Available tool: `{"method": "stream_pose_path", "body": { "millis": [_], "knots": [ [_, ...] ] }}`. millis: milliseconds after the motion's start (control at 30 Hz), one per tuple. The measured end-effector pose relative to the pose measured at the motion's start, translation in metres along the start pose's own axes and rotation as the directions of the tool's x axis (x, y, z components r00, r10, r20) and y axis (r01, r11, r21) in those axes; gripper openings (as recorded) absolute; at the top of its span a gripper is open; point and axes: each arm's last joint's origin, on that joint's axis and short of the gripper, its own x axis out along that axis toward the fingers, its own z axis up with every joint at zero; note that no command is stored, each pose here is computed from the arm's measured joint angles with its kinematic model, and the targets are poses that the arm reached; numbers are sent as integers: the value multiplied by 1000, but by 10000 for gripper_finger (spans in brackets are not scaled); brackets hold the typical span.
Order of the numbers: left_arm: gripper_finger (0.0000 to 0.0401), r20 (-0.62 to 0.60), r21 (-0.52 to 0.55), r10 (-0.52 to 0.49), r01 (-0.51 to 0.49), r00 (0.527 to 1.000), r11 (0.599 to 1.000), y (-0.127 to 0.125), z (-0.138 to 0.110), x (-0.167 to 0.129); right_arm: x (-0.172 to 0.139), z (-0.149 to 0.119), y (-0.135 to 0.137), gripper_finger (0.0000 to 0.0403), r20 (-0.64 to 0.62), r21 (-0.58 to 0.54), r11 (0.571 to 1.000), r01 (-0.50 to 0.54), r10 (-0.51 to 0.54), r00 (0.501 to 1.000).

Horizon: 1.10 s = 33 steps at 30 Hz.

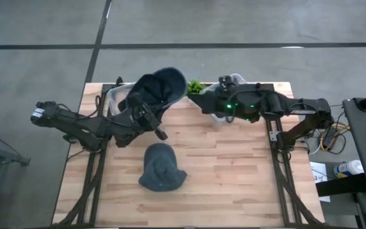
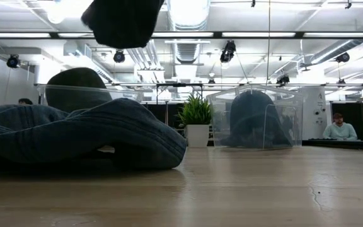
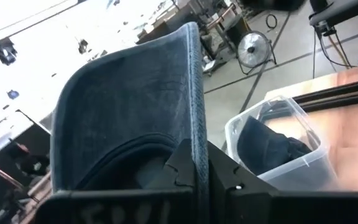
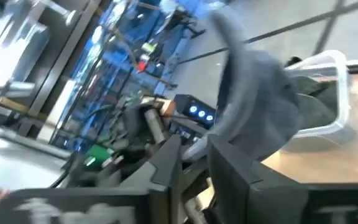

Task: Pick & Place hat
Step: Put the right blue cap into the right transparent bin

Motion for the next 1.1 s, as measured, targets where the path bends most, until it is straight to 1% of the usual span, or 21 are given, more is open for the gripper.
{"method": "stream_pose_path", "body": {
  "millis": [133, 167, 233, 300, 367, 433, 467, 567, 600, 667, 733, 800, 900, 1000, 1100],
  "knots": [
    [5, 7, -44, -35, 35, 999, 998, 1, -1, -3, -10, 10, 5, 120, 6, -101, 995, -25, 26, 1000],
    [5, 17, -66, -60, 61, 998, 996, 2, -1, -5, -12, 11, 6, 131, -5, -139, 990, -36, 36, 999],
    [5, 47, -144, -119, 125, 992, 982, 5, -1, -7, -17, 16, 7, 151, -55, -229, 970, -79, 68, 996],
    [5, 102, -231, -221, 239, 970, 943, 9, -1, -12, -24, 22, 10, 169, -122, -290, 945, -153, 122, 985],
    [5, 157, -311, -324, 358, 933, 880, 13, -1, -18, -32, 28, 12, 182, -179, -334, 914, -229, 177, 968],
    [5, 191, -355, -413, 455, 890, 817, 16, -2, -22, -39, 31, 14, 191, -221, -386, 876, -290, 218, 951],
    [5, 204, -368, -449, 493, 870, 789, 18, -3, -24, -42, 33, 15, 194, -243, -422, 847, -324, 238, 940],
    [5, 262, -384, -548, 607, 794, 696, 22, -3, -30, -52, 35, 17, 200, -318, -531, 733, -425, 293, 902],
    [5, 282, -388, -572, 637, 770, 666, 23, -2, -32, -55, 35, 18, 200, -344, -557, 693, -459, 310, 886],
    [5, 324, -387, -617, 695, 717, 606, 27, -1, -36, -58, 36, 19, 201, -384, -588, 631, -507, 334, 861],
    [5, 356, -388, -645, 735, 676, 556, 29, 0, -39, -59, 34, 17, 201, -429, -623, 565, -541, 331, 840],
    [5, 383, -403, -667, 765, 640, 503, 32, 0, -41, -55, 29, 13, 201, -468, -678, 490, -549, 289, 835],
    [5, 404, -432, -681, 783, 611, 447, 36, 1, -44, -46, 20, 7, 201, -535, -728, 361, -583, 233, 812],
    [5, 388, -469, -705, 786, 593, 403, 35, -1, -45, -37, 12, 4, 201, -578, -739, 268, -619, 221, 786],
    [5, 359, -527, -723, 768, 590, 365, 33, -4, -45, -30, 6, 2, 201, -605, -748, 191, -636, 200, 771]
  ]
}}
